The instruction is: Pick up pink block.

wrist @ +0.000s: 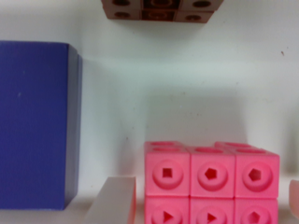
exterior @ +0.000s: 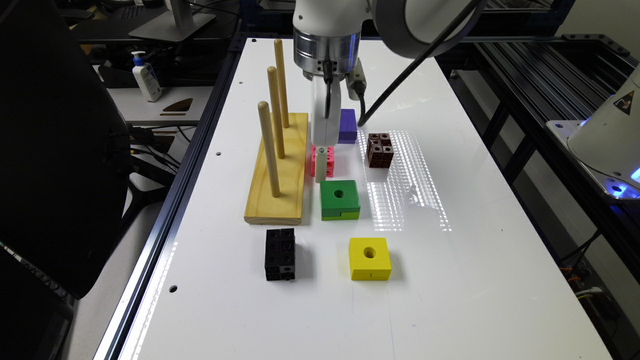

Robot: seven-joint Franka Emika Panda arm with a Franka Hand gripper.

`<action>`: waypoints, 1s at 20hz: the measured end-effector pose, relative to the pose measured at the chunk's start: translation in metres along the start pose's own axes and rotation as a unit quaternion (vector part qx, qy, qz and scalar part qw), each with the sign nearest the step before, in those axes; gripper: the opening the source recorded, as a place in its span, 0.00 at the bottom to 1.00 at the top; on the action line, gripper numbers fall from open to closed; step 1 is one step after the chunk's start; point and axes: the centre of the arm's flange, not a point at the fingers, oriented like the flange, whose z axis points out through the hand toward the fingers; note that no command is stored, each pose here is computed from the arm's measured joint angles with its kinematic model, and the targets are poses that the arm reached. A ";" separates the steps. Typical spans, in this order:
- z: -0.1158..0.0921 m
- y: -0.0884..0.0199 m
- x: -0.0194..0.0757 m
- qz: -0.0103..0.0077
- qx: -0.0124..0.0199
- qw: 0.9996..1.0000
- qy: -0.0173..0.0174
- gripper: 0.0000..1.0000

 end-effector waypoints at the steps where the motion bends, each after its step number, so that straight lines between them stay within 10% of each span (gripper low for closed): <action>1: 0.000 -0.001 0.0008 0.000 0.000 1.000 0.000 1.00; 7: 0.011 -0.001 0.0001 0.001 0.000 1.000 -0.001 1.00; 8: 0.011 -0.001 0.0005 0.002 0.000 1.000 -0.001 0.00; 20: 0.006 0.000 0.0023 0.004 0.001 1.000 0.001 0.00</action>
